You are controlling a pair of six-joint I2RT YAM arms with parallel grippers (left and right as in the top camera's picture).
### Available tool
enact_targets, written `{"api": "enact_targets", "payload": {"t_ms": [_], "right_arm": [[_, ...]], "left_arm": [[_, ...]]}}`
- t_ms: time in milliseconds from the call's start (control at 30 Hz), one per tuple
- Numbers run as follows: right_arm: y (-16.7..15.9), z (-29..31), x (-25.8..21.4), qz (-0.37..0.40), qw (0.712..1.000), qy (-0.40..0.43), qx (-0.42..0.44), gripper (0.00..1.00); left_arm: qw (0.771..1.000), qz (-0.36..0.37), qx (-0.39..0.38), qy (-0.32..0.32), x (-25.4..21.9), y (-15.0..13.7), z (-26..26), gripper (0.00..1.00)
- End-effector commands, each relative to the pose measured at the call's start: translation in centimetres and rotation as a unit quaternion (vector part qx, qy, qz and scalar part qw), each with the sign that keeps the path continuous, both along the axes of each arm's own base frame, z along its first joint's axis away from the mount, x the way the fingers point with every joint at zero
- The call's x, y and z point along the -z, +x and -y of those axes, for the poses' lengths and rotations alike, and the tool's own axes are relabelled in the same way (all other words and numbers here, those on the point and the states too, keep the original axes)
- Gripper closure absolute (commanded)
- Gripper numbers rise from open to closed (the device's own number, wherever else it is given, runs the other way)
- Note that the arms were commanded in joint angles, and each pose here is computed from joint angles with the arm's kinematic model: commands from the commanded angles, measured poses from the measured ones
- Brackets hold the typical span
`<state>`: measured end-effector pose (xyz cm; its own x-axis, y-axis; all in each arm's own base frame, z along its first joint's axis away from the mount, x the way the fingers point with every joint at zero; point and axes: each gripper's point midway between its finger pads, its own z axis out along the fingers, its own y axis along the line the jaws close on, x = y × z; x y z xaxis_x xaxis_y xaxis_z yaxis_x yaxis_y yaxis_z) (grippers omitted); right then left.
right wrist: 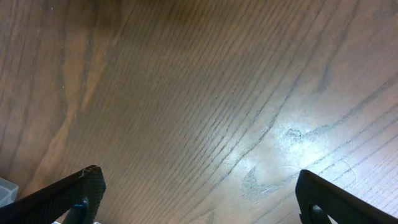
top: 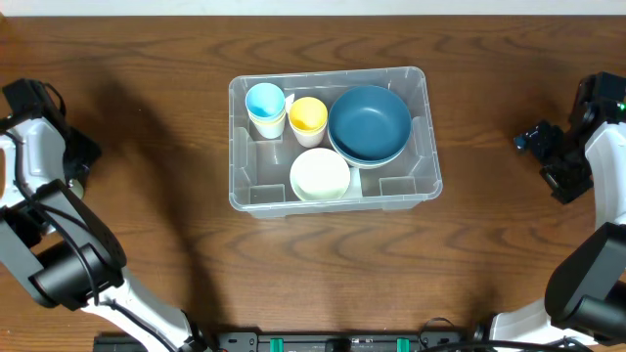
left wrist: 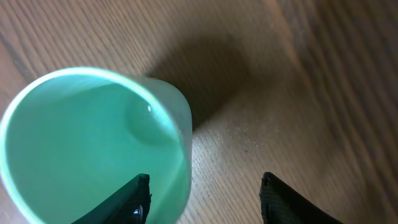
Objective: Pack container
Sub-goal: 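Grip the green cup rim with the left gripper and lift, then carry the green cup over the bin and lower into yellow cup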
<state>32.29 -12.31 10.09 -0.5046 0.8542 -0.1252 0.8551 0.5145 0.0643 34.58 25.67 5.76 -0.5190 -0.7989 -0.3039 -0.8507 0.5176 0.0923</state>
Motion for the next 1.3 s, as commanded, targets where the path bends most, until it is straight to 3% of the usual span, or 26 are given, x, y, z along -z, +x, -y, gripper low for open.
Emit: {"api": "enact_targets", "payload": {"t_ms": [0,200,333,533,800,900,1067,1267], "right_arm": [[0.0,0.2,-0.1,0.002,1.0,-0.002,0.008,0.01],[0.0,0.2,-0.1,0.002,1.0,-0.002,0.008,0.01],[0.0,0.2,-0.1,0.002,1.0,-0.002,0.008,0.01],[0.0,0.2,-0.1,0.002,1.0,-0.002,0.008,0.01],[0.0,0.2,-0.1,0.002,1.0,-0.002,0.008,0.01],[0.0,0.2,-0.1,0.002,1.0,-0.002,0.008,0.01],[0.0,0.2,-0.1,0.002,1.0,-0.002,0.008,0.01],[0.0,0.2,-0.1,0.002,1.0,-0.002,0.008,0.01]], "left_arm": [[1.0,-0.018,0.004,-0.007,1.3,-0.5,0.0,0.47],[1.0,-0.02,0.003,-0.009,1.4,-0.6,0.1,0.94],[0.999,-0.008,0.011,-0.039,1.6,-0.2,1.2,0.94],[0.983,0.079,0.05,-0.155,0.4,2.8,5.9,0.94],[0.917,0.23,0.159,-0.283,-7.2,8.1,14.3,0.94],[0.895,0.271,0.213,-0.282,-10.9,9.1,17.3,0.94],[0.854,0.332,0.334,-0.221,-17.9,9.4,22.1,0.94],[0.768,0.395,0.485,-0.135,-26.1,7.2,29.9,0.94]]}}
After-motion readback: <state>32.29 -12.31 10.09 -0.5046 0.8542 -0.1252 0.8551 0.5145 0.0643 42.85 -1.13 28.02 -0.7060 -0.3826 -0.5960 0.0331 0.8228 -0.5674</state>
